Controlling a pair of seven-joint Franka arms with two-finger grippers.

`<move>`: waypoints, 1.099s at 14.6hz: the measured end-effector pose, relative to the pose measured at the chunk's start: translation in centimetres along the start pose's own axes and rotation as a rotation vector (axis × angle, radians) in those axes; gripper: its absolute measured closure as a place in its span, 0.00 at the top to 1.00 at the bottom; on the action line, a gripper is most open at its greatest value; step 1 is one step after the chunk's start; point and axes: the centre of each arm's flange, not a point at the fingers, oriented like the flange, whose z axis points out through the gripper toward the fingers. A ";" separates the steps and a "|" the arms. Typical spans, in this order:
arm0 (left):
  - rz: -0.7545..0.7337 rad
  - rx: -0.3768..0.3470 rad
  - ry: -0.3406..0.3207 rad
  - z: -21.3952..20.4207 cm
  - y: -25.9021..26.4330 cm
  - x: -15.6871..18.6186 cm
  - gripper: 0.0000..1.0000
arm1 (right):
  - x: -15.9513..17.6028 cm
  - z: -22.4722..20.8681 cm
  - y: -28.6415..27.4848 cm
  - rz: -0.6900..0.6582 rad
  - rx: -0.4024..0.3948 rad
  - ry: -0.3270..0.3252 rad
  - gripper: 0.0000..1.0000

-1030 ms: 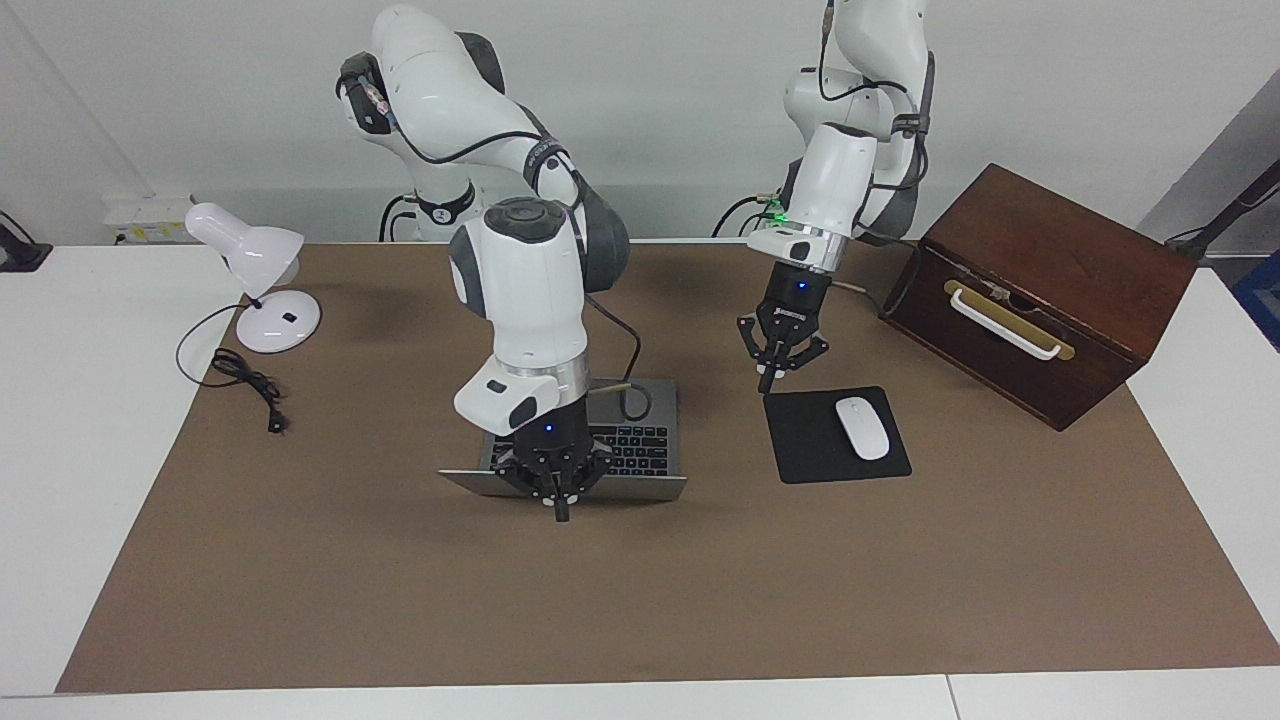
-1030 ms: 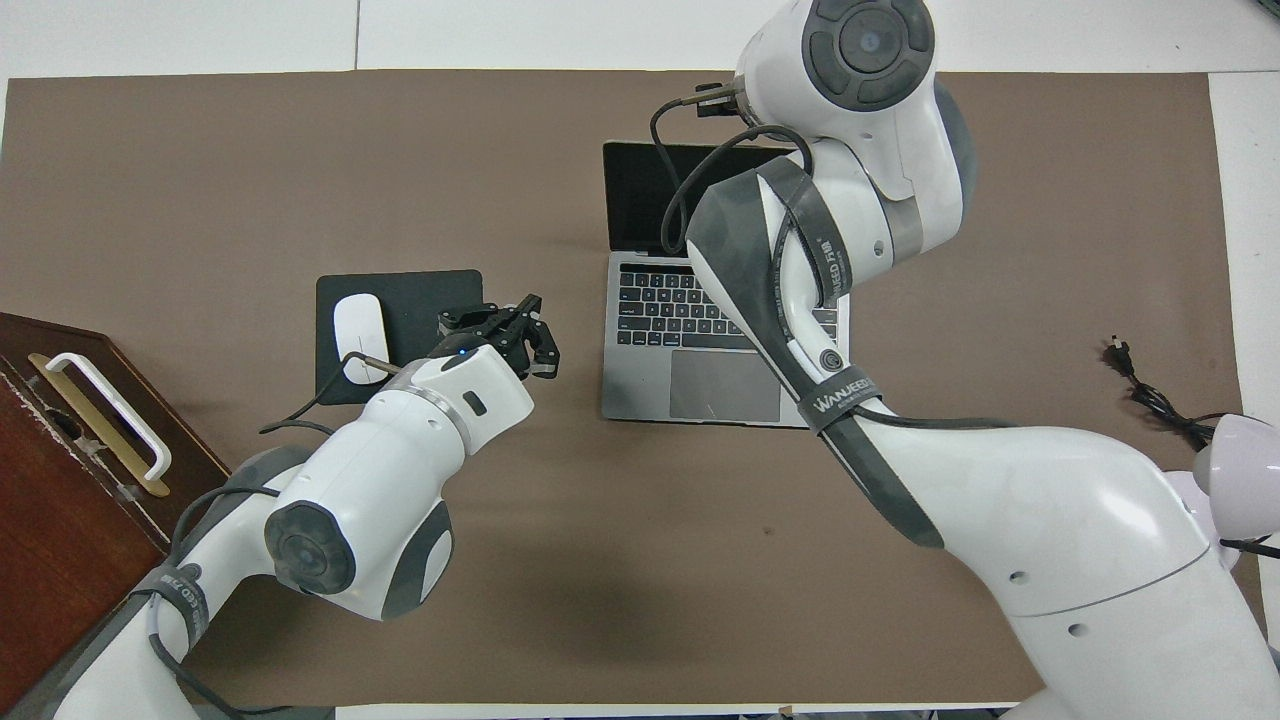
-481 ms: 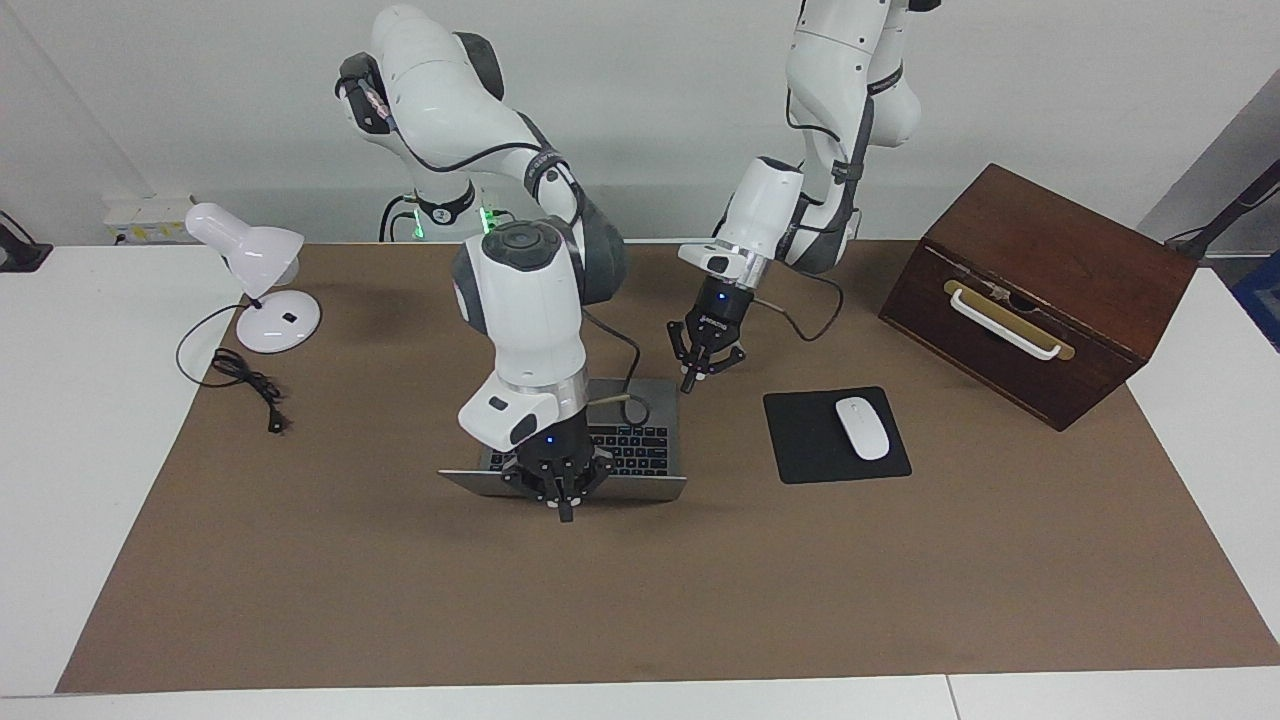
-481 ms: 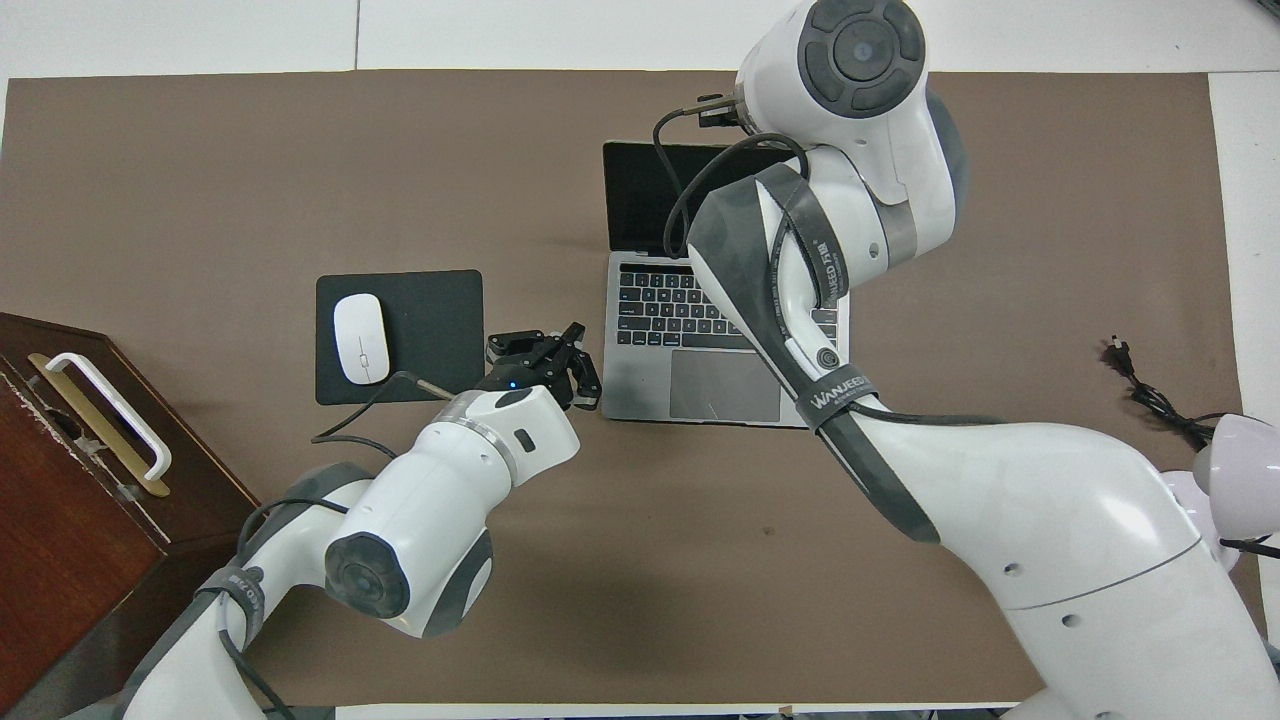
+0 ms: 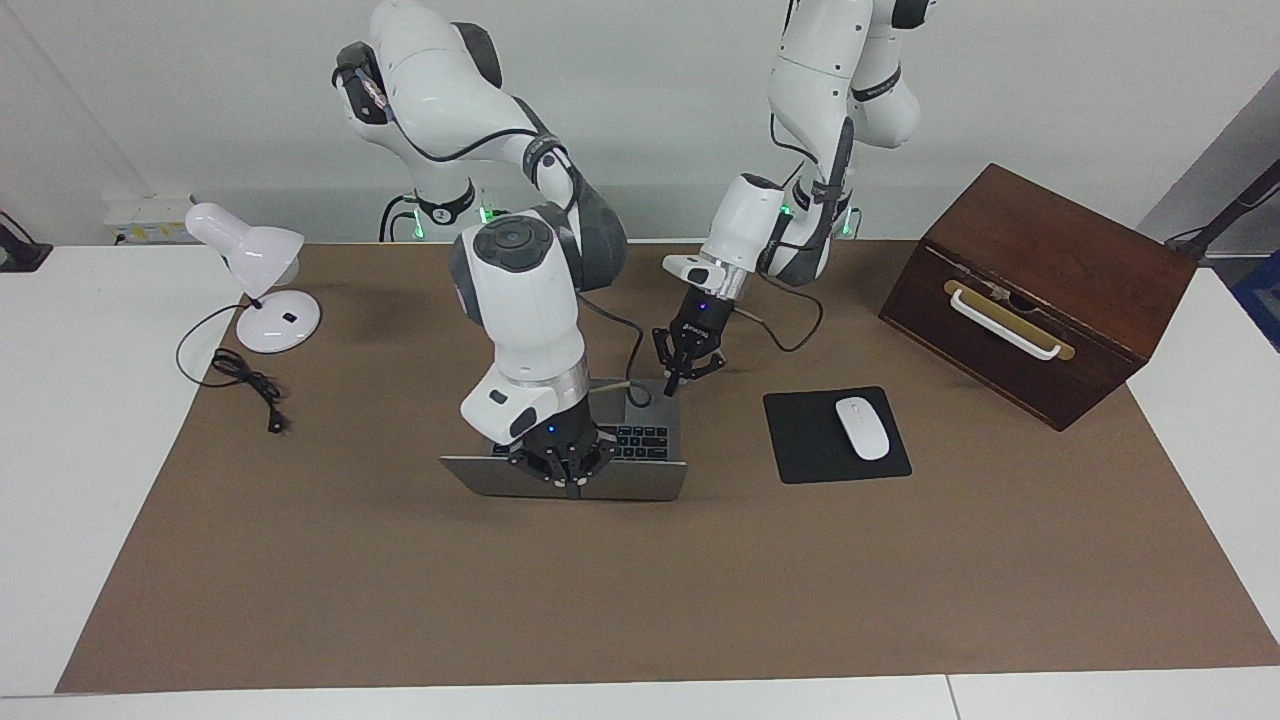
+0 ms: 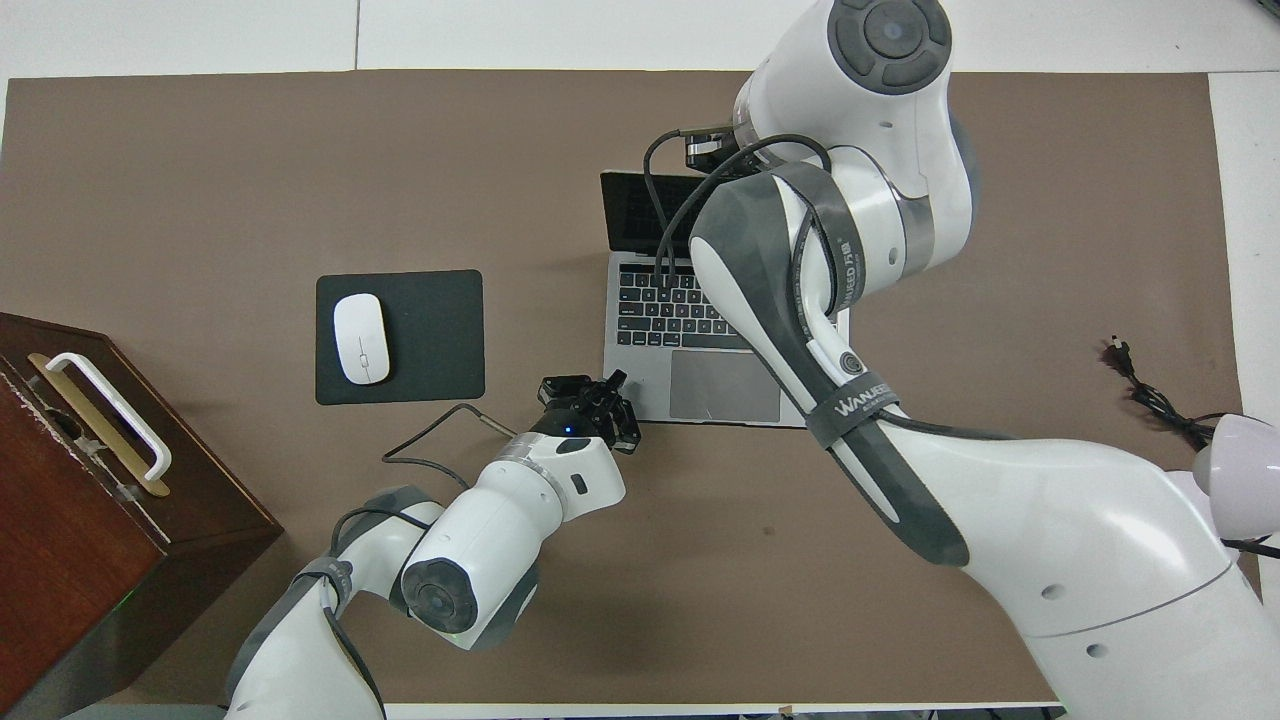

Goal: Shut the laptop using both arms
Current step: 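Press the laptop screen down flat with the right gripper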

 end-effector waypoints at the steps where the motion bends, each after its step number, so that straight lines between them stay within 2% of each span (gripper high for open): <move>1: 0.002 -0.001 -0.010 0.4 0.1 -0.4 0.01 | -0.3 0.0 0.0 0.015 0.001 -0.022 0.01; 11: 0.024 0.000 -0.026 0.9 0.1 -1.1 0.01 | -6.2 3.5 -0.5 0.205 0.113 -0.268 0.01; 16: 0.046 0.001 -0.018 0.7 0.1 -1.5 0.01 | -8.7 4.8 0.2 0.246 0.132 -0.345 0.01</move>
